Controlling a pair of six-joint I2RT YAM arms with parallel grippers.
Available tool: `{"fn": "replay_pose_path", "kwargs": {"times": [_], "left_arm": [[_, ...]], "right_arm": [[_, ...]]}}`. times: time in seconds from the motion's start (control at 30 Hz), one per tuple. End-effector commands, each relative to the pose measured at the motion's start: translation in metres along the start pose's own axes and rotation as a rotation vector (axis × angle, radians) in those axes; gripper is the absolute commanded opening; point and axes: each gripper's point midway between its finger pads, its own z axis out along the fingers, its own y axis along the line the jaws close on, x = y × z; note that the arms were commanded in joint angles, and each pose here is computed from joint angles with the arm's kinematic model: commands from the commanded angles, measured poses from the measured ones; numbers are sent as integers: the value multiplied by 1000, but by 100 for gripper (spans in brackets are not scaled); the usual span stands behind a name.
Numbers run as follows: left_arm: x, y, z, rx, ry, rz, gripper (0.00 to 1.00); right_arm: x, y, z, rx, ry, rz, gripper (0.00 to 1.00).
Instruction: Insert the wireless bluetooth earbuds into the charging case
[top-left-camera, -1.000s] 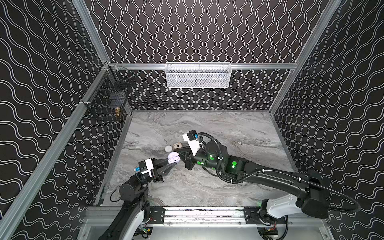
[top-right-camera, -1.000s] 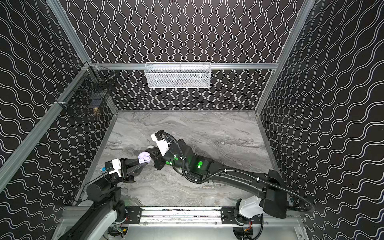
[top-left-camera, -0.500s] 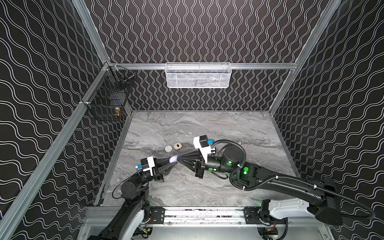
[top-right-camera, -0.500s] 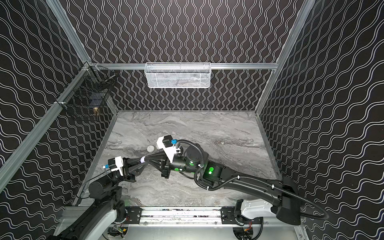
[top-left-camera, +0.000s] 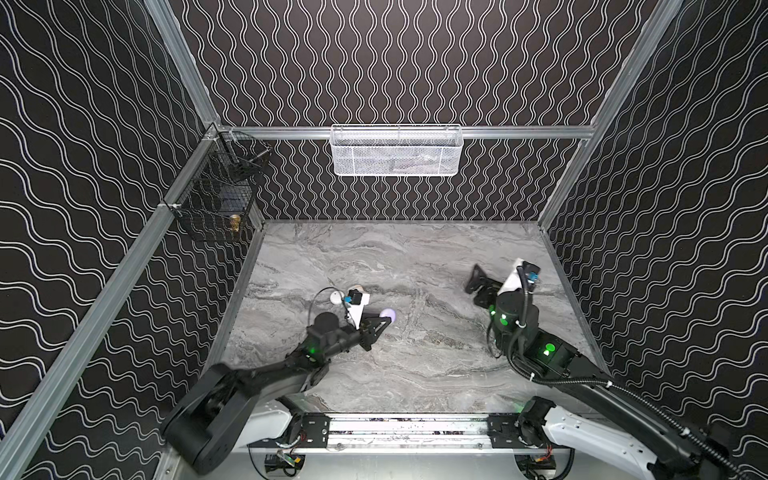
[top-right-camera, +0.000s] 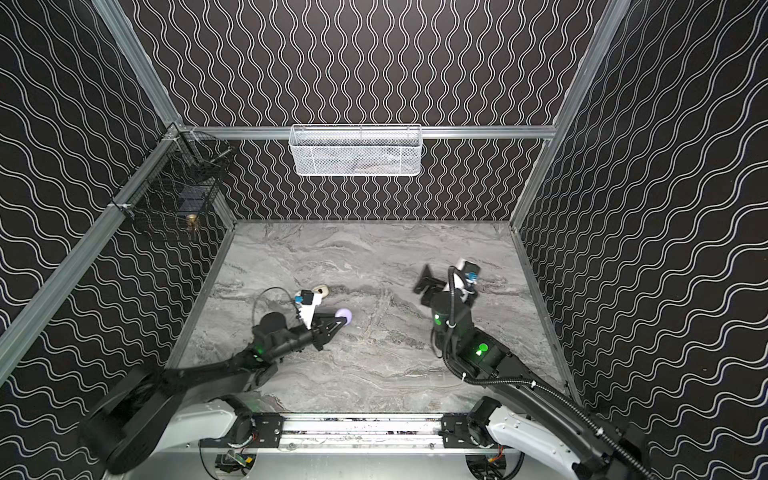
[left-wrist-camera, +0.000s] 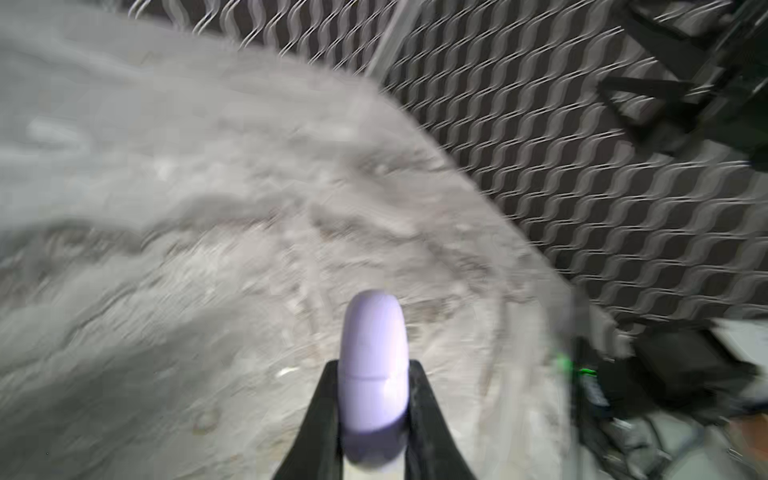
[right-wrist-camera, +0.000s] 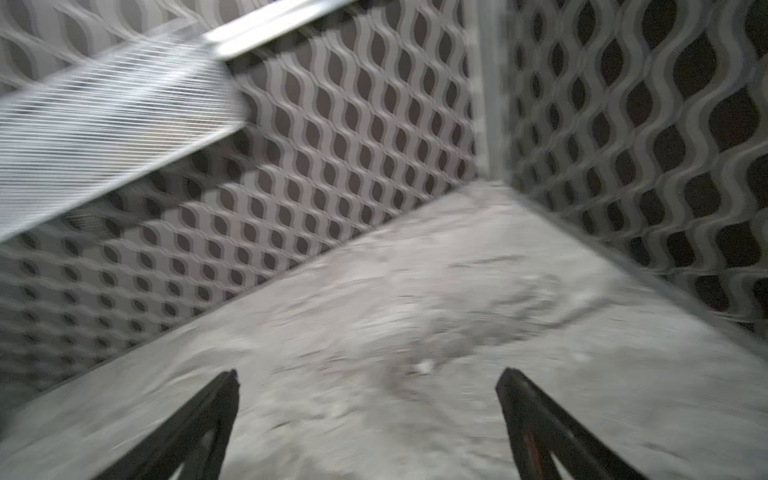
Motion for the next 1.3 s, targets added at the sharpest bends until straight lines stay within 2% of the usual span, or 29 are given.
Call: {"fn": "replay_pose_path", "kwargs": {"times": [0.0,0.1,0.17,0.3,0.33,0.37,0.47,0.57,0.67,0.7,0.77,0.8,0.87,0.9,0.93,0.97,1.0,1.03,1.1,1.17,1.23,1.27], "left_arm": [[9,30,18,-114,-21,-45,0],[29,46,25,-148,-1,-84,0],[39,55,29,-176,27,-86,13],[47,69,24,-248,47,-52,54],[44,72,20,-274,38,-37,91],[42,76,16,-299,44,-27,99],[29,90,-5,-423,65,15,99],[-8,98,-39,-596,23,89,99],[-48,113,-87,-826,-79,145,99],[-60,118,-103,-885,-128,141,99],[-83,125,-130,-968,-207,174,99],[-94,126,-139,-988,-239,236,99],[-104,138,-154,-1059,-293,323,99],[-104,148,-157,-1085,-279,364,99],[-97,165,-162,-1147,-252,357,99],[-87,177,-161,-1167,-239,335,99],[-72,191,-151,-1127,-205,323,99],[-88,197,-151,-1142,-269,338,99],[-88,211,-142,-1132,-218,302,99],[-95,218,-145,-1114,-267,296,99],[-93,227,-152,-1133,-269,261,99],[-96,232,-157,-1139,-284,251,99]], "right_arm": [[10,-57,33,164,4,2,99],[32,-89,54,268,23,-52,99],[44,-98,64,298,-18,-107,99],[70,-94,83,253,-12,-176,99],[73,-92,86,237,-13,-192,99],[76,-91,86,224,-18,-190,99],[70,-85,86,171,-70,-205,100],[66,-73,90,109,-113,-241,100],[66,-69,96,110,-125,-290,99],[74,-68,99,69,-111,-279,100],[65,-64,103,36,-169,-304,100],[74,-63,107,37,-103,-301,100],[80,-67,113,32,-47,-280,100],[78,-66,116,30,-62,-283,100],[75,-65,116,25,-83,-294,100],[76,-65,116,24,-79,-293,100],[79,-66,116,29,-58,-286,100],[78,-66,114,20,-60,-279,100],[76,-64,110,-10,-90,-281,100],[77,-63,109,-27,-90,-279,100],[94,-64,112,-156,-7,-254,99],[89,-58,109,-223,-65,-254,100]]}}
